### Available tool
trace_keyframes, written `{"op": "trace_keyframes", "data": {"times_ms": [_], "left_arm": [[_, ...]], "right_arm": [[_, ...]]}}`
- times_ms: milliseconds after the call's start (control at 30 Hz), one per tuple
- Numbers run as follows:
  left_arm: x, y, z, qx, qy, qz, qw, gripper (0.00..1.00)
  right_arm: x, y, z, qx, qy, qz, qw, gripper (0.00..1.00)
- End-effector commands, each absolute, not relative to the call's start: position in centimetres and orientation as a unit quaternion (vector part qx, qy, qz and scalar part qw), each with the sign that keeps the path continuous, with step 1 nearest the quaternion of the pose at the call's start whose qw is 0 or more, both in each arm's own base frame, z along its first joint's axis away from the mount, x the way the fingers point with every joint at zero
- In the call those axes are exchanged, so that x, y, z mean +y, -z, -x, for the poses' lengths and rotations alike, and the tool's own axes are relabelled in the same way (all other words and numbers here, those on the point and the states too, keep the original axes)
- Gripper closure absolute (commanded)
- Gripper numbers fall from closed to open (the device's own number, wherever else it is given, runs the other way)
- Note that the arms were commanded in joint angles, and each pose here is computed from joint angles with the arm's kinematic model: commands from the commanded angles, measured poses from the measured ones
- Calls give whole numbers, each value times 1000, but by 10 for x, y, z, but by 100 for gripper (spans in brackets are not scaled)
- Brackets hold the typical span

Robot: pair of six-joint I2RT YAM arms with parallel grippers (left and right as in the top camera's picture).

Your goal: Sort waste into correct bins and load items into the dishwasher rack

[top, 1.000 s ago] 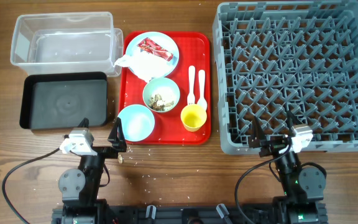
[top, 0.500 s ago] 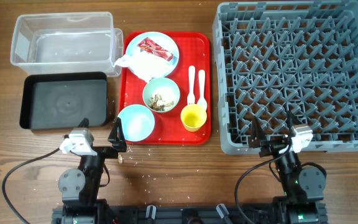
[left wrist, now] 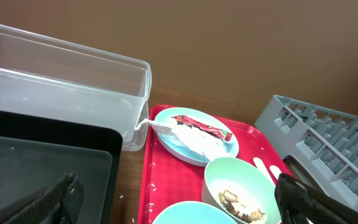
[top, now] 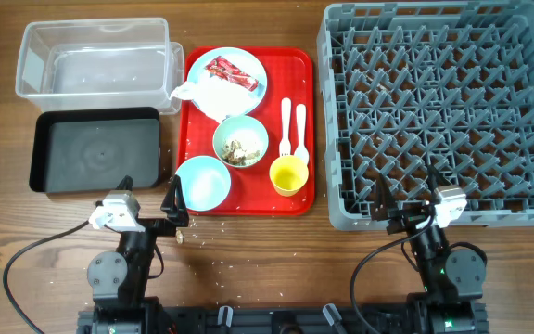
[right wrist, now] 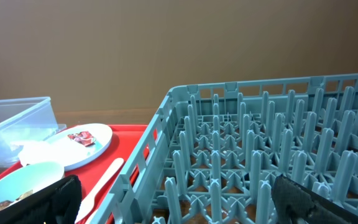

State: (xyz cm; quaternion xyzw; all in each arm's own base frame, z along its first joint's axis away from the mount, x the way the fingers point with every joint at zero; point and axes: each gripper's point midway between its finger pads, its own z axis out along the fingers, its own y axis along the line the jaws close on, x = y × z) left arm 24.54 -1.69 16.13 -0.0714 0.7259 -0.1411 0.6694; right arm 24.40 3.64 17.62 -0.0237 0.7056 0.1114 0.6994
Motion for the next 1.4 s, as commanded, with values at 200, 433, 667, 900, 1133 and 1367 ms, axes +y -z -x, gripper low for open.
{"op": "trace_keyframes", "data": {"times_ms": [200,433,667,900,1133,1367], "left_arm": [[-19,-160,-245,726,140,63,670,0],[-20,-210,-243,656,155,51,737,0],[-23,-277,-225,605,165,36,778,0],[-27,-323,-246,663,169,37,728,0],[-29,-333,-315,788,170,65,588,0],[-72,-309,-425,905,143,23,400,0]], "right_arm": [[40,-186,-243,691,-115,41,713,0],[42,-237,-235,612,-116,54,780,0],[45,-310,-210,542,-63,107,831,0],[60,-357,-227,575,-70,157,800,0],[70,-354,-290,730,-107,166,654,0],[72,-316,-328,863,-129,155,464,0]]}}
